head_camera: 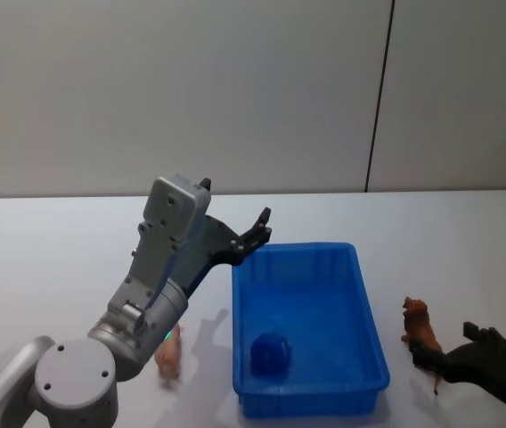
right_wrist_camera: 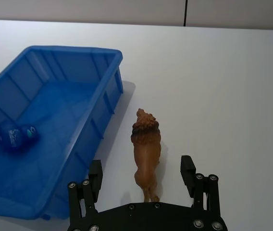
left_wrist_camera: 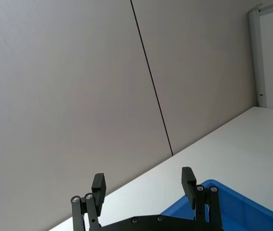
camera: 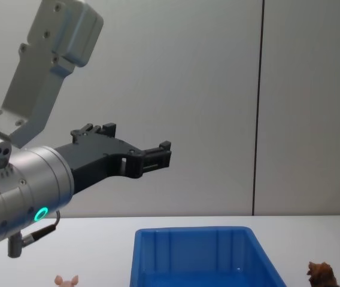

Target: Pick up the two dolls from the table and place them into the box.

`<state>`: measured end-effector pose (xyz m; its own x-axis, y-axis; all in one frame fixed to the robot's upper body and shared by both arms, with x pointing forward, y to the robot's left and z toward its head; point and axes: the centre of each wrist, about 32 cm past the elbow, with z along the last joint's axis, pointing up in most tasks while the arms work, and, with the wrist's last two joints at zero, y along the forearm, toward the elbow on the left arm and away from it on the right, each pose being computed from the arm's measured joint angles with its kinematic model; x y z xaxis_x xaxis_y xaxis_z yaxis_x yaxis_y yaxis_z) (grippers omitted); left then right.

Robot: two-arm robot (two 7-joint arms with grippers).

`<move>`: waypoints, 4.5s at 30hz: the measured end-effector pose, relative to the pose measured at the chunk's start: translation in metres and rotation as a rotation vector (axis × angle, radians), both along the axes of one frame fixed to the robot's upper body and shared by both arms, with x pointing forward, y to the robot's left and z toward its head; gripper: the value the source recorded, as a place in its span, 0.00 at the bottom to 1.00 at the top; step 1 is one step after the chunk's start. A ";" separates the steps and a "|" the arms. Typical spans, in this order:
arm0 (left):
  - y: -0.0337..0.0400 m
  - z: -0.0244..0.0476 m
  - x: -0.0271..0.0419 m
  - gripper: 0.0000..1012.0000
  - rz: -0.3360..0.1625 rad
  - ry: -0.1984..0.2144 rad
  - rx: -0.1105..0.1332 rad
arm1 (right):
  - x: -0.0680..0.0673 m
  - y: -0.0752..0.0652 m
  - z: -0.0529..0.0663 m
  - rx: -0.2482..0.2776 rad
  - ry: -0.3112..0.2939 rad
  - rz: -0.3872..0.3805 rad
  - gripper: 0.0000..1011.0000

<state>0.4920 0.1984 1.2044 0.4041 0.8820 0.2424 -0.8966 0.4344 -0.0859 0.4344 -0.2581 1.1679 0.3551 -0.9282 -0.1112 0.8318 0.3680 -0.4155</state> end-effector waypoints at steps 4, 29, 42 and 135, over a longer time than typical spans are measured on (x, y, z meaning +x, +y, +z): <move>0.0000 0.0000 0.0000 0.99 0.000 0.000 0.000 | 0.004 0.002 -0.004 -0.011 0.014 -0.001 0.99; 0.0000 0.0000 0.0000 0.99 0.000 0.000 0.000 | 0.033 0.016 -0.024 -0.055 0.068 0.036 0.99; 0.0000 0.0000 0.0000 0.99 0.000 0.000 0.000 | 0.038 0.020 -0.028 -0.069 0.083 0.042 0.80; 0.0000 0.0000 0.0000 0.99 0.000 0.000 0.000 | 0.113 0.091 0.056 0.305 0.044 0.581 0.84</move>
<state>0.4920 0.1984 1.2044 0.4040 0.8820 0.2425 -0.8967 0.4343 -0.0859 0.5469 -0.1675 1.2239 0.7782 -0.5113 -0.3647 0.4469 0.8588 -0.2505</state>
